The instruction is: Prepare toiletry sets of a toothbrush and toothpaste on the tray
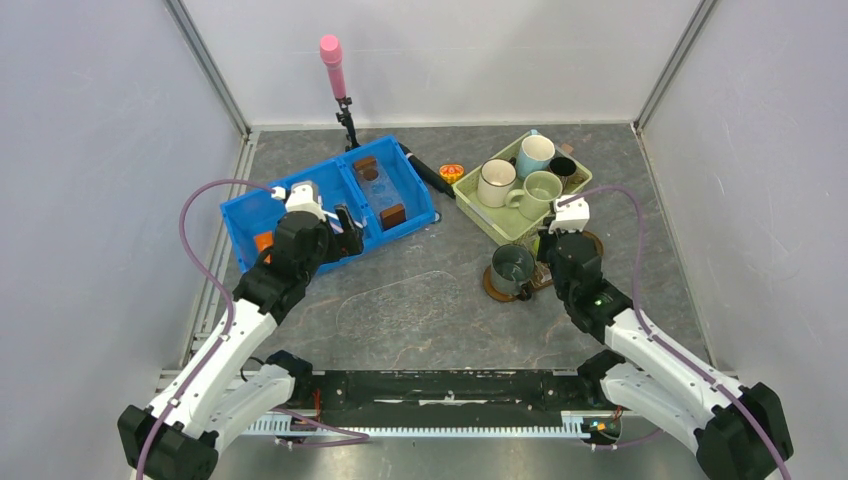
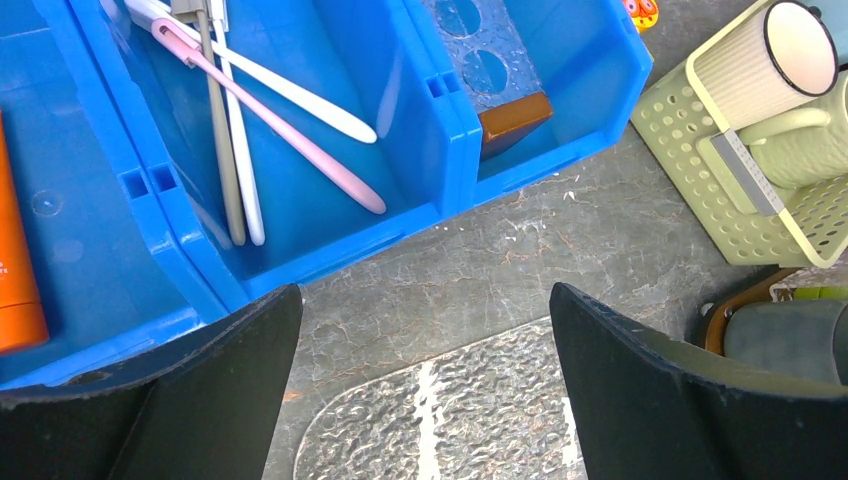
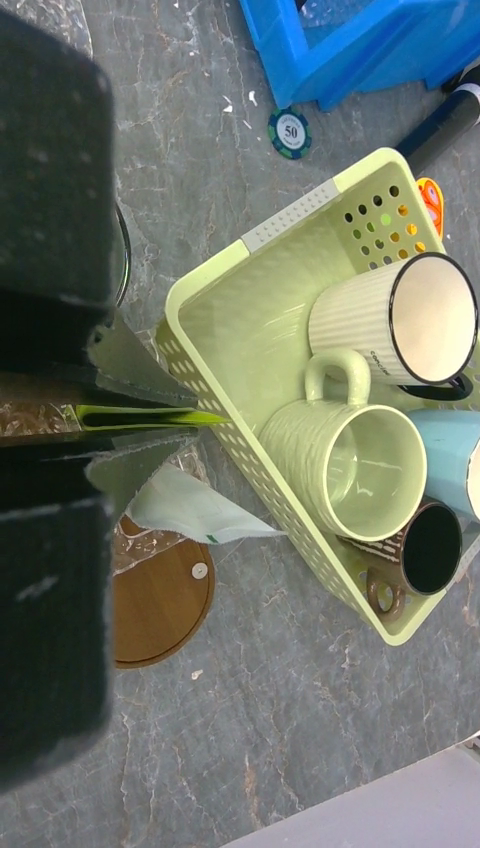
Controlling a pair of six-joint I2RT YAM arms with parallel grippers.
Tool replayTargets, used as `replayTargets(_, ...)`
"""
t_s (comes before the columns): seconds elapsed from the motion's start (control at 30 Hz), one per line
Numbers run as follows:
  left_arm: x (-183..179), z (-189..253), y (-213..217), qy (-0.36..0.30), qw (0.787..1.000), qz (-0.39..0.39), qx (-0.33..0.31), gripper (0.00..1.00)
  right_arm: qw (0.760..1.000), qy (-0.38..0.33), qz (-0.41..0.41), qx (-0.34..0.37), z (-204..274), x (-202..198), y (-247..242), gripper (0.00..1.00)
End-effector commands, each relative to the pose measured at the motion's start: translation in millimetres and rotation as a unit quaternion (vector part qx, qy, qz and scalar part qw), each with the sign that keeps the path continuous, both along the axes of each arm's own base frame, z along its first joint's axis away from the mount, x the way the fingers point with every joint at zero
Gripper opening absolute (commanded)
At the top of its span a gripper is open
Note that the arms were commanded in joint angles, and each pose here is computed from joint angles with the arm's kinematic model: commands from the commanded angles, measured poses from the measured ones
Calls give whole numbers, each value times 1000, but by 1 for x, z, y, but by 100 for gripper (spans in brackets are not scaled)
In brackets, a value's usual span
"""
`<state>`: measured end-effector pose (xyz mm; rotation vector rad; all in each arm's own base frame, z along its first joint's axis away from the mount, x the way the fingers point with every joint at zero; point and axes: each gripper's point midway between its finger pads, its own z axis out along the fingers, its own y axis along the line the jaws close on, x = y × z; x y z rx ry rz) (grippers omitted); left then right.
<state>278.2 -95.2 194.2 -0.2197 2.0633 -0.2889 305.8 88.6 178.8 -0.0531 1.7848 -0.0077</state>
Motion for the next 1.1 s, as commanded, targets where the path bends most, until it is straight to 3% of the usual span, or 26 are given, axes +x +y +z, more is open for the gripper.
replayTargets(0.0, 3, 8, -2, -15, 1000, 4, -20, 100, 999, -24, -17, 14, 11, 5, -3, 20)
replayTargets(0.4, 2, 9, -1, -17, 1000, 6, -19, 100, 999, -38, -17, 19, 26, 6, -3, 42)
replayTargets(0.63, 3, 12, 0, -18, 1000, 9, -18, 100, 998, -62, -7, 21, 67, 6, -1, 64)
replayTargets(0.8, 5, 9, 2, -9, 1000, 14, -12, 100, 997, -77, 3, 14, 110, 7, 1, 90)
replayTargets(1.07, 11, 8, 10, 2, 999, 44, -4, 99, 996, -84, 12, 0, 162, 3, -1, 97)
